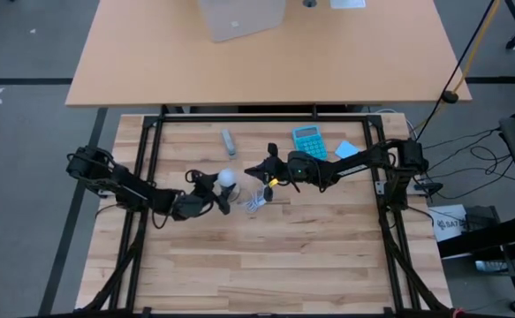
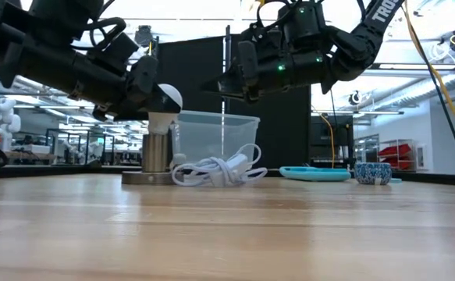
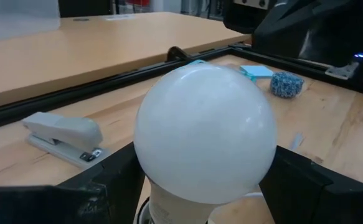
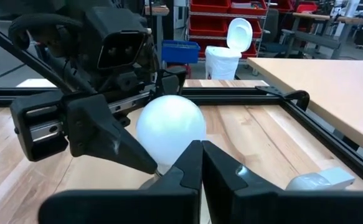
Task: Screw lightbulb
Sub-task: Insert the white lightbulb into the desk lamp
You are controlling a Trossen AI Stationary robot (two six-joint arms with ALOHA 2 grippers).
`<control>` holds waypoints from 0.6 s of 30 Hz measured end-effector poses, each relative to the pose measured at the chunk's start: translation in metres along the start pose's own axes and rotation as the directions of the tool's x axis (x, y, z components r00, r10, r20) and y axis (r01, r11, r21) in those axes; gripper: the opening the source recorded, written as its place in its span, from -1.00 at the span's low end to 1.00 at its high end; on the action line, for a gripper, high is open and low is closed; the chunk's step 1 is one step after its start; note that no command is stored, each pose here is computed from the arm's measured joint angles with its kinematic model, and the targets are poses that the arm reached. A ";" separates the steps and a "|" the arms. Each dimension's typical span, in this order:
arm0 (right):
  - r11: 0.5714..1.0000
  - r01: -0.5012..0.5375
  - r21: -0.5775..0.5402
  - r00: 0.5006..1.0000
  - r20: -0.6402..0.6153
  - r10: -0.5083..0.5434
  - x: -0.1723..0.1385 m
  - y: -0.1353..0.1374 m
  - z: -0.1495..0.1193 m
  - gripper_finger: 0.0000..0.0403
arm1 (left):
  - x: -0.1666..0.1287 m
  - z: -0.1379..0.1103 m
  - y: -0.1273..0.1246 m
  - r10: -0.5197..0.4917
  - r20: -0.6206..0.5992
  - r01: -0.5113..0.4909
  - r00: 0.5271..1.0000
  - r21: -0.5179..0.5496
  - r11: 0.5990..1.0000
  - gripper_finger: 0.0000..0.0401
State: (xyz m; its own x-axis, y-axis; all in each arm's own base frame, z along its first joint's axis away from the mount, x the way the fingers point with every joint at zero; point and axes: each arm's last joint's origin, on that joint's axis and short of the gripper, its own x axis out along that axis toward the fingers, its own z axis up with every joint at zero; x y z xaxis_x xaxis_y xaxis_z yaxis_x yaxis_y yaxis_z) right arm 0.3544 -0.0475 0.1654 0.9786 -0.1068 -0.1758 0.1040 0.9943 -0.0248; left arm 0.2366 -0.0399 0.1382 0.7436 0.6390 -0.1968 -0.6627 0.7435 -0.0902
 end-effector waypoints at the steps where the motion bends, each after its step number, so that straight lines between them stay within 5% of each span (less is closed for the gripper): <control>1: 1.000 0.000 0.000 1.000 0.002 0.000 0.000 0.000 0.000 -0.98 | -0.001 0.000 0.000 0.006 0.004 -0.006 1.000 0.000 1.000 0.36; 18: 1.000 0.005 0.000 1.000 0.016 -0.005 0.000 0.000 0.002 -0.98 | 0.002 -0.015 -0.005 0.102 0.056 -0.096 0.993 -0.096 0.991 0.36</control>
State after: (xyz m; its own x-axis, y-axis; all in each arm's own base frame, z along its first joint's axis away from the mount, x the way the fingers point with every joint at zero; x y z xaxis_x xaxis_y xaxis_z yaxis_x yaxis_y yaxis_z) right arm 0.3546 -0.0476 0.1670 0.9808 -0.1117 -0.1596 0.1089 0.9937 -0.0261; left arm 0.2402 -0.0452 0.1238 0.6763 0.7212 -0.1501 -0.7364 0.6565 -0.1637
